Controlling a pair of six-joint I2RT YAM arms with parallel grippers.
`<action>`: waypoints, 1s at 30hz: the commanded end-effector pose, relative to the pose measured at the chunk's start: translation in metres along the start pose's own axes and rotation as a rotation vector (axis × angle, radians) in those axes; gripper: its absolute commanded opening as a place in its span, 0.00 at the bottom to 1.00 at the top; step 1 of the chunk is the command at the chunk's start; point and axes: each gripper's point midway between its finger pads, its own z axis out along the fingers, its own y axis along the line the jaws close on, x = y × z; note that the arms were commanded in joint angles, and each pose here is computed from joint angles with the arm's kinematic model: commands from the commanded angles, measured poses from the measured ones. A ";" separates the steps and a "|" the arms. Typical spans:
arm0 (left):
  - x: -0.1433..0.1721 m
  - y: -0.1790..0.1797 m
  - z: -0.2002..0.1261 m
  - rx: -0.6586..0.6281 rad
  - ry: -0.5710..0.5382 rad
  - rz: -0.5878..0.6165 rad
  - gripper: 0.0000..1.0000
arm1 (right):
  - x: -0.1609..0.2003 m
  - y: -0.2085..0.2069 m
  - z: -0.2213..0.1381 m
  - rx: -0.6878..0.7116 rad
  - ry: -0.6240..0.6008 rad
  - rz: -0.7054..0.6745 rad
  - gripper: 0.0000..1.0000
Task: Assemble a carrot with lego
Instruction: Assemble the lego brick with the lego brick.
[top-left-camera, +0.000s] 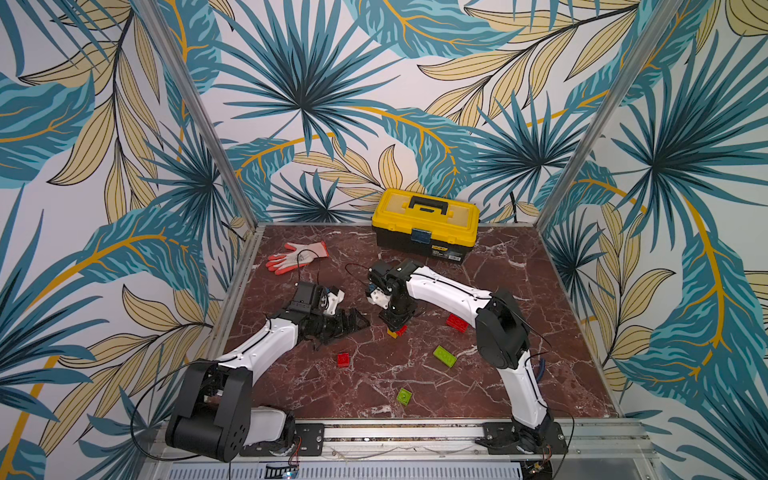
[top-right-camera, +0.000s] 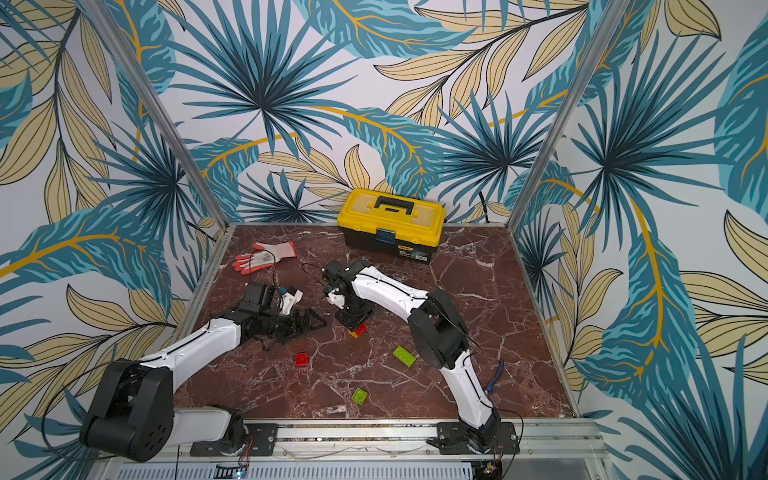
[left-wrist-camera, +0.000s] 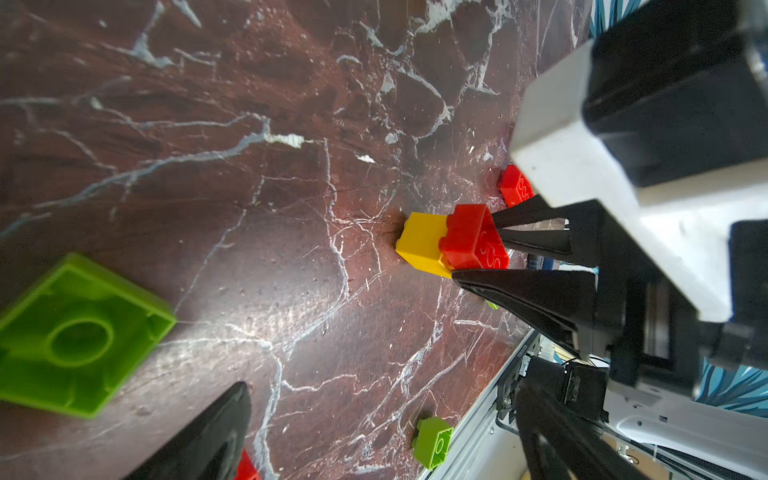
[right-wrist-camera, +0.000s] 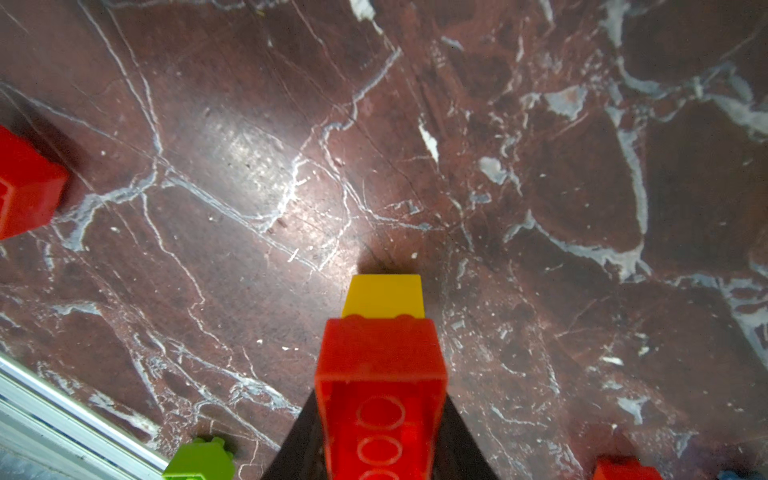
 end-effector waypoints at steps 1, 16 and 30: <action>-0.004 -0.005 0.000 0.018 -0.007 0.032 0.99 | 0.009 0.003 0.013 -0.009 0.064 -0.017 0.25; -0.005 -0.005 0.000 0.013 -0.011 0.032 0.99 | 0.030 0.005 0.042 0.104 0.190 -0.018 0.24; -0.005 -0.006 -0.001 0.014 -0.016 0.035 0.99 | 0.057 -0.008 0.075 0.199 0.276 -0.034 0.24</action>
